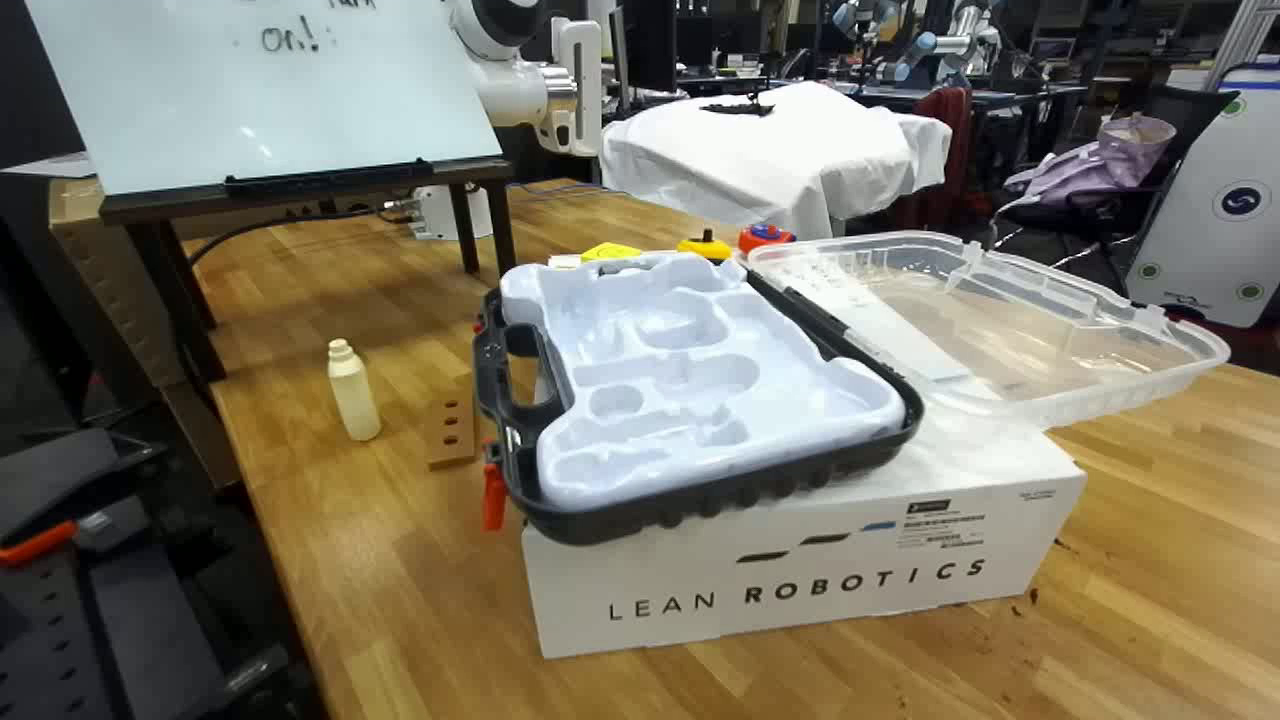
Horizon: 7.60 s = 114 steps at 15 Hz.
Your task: Move the white bottle on the table backwards
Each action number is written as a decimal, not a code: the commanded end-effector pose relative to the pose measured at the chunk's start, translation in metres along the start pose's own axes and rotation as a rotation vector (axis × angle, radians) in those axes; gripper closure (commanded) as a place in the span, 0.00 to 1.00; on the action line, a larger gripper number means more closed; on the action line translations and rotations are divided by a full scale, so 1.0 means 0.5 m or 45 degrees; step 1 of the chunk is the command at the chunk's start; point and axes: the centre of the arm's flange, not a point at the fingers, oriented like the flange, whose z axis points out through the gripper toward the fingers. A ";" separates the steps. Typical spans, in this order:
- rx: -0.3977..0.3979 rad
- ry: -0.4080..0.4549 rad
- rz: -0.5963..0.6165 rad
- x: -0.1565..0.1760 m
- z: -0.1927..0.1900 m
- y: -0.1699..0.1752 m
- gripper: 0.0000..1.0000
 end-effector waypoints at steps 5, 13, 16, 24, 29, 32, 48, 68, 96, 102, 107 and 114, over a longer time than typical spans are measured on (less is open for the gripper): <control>0.027 -0.036 0.004 -0.007 0.032 0.002 0.00; 0.052 -0.152 0.011 -0.018 0.111 0.003 0.00; 0.054 -0.160 0.011 -0.017 0.116 0.004 0.00; 0.054 -0.158 0.011 -0.017 0.115 0.004 0.00; 0.087 -0.205 0.006 0.009 0.167 0.006 0.00; 0.111 -0.269 0.009 0.027 0.230 0.006 0.00; 0.207 -0.458 0.014 0.018 0.400 0.015 0.00; 0.240 -0.667 0.041 -0.071 0.654 0.007 0.00; 0.294 -0.518 -0.412 -0.113 0.718 -0.031 0.00; 0.262 -0.438 -0.447 -0.102 0.733 -0.016 0.00; 0.297 -0.502 -0.485 -0.114 0.754 -0.013 0.00; 0.308 -0.508 -0.498 -0.115 0.761 -0.011 0.00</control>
